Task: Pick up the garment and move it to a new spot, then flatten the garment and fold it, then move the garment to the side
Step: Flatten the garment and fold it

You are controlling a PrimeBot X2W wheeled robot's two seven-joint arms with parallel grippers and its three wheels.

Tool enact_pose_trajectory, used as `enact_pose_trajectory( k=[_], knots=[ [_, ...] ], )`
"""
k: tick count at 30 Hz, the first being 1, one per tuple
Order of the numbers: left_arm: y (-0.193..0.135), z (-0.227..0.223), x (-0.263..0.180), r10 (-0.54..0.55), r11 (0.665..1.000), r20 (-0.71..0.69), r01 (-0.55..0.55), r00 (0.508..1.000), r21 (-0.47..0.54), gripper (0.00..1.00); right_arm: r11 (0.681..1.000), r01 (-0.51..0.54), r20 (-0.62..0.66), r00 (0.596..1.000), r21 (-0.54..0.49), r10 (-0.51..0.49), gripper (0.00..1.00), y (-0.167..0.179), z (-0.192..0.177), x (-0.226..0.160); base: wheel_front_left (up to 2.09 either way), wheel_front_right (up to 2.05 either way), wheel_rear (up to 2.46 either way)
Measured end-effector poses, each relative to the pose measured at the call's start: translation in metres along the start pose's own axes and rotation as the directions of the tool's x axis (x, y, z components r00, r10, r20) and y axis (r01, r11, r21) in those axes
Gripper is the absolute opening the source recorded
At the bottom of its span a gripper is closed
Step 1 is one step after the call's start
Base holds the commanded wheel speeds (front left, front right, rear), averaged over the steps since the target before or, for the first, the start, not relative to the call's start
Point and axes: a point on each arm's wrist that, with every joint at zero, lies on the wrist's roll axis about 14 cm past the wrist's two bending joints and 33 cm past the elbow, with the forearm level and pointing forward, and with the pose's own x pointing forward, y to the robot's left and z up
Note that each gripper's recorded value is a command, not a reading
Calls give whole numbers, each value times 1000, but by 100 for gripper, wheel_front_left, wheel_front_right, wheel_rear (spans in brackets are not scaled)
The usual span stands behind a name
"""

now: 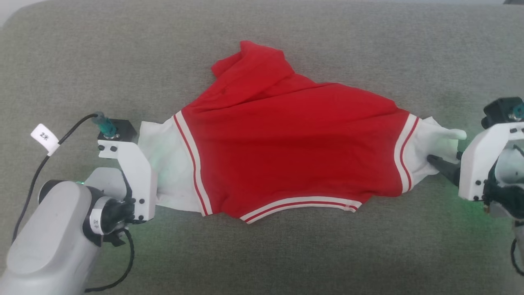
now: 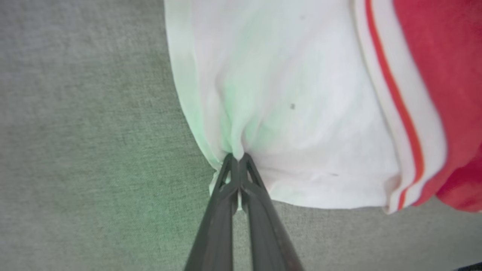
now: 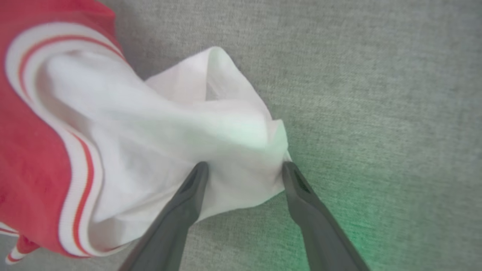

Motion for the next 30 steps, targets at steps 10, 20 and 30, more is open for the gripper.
enact_pose_trajectory(
  k=[10,20,30],
  knots=[
    [-2,15,-7,-21,1000,46,21,999,3,0,1000,-27,0,1000,3,27,0,5,19,-7,0,0,0],
    [-24,96,-82,-51,993,290,18,956,113,0,995,-101,255,963,27,91,0,25,94,-70,0,0,0],
    [-51,163,-191,-100,982,548,-6,830,190,0,989,-143,546,827,-29,135,0,55,170,-175,0,0,0]
  ],
)
